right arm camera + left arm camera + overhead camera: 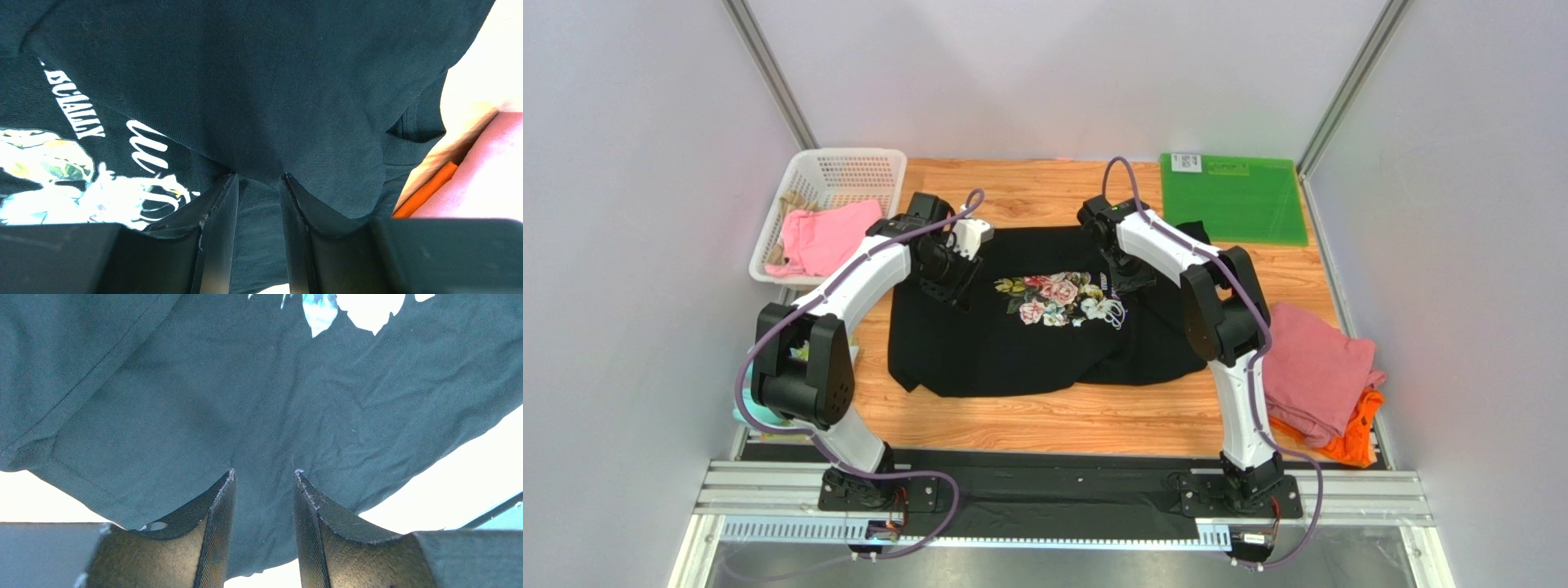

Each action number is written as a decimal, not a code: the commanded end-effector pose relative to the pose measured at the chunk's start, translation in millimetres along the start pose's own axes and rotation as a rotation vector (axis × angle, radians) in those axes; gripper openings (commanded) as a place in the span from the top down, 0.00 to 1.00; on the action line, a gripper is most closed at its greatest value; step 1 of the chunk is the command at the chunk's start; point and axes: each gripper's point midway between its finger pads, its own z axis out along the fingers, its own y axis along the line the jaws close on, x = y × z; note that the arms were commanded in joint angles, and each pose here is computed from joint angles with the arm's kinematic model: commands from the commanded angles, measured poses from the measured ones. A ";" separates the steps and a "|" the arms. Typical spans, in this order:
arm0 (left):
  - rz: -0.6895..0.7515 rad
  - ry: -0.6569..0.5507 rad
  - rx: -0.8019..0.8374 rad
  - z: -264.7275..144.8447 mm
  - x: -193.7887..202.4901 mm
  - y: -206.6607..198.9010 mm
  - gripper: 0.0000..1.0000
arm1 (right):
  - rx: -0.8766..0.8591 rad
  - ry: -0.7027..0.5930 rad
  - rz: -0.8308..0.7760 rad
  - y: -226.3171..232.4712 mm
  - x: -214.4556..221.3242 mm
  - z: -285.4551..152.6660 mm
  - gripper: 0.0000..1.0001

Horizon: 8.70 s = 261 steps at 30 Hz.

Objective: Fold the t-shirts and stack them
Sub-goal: Fold the flattened tshirt in 1/3 of the way

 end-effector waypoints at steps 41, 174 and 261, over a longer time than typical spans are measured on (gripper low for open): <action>0.038 0.041 -0.035 13.1 11.2 8.7 0.55 | -0.096 -0.058 0.264 -48.5 -12.1 -39.4 0.45; 0.055 0.007 -0.061 -15.7 10.6 2.8 0.57 | 0.223 -0.178 -0.048 27.4 8.8 -23.5 0.69; 0.062 0.012 -0.076 -20.1 11.9 4.3 0.57 | -0.121 -0.152 0.230 14.6 104.1 -56.3 0.68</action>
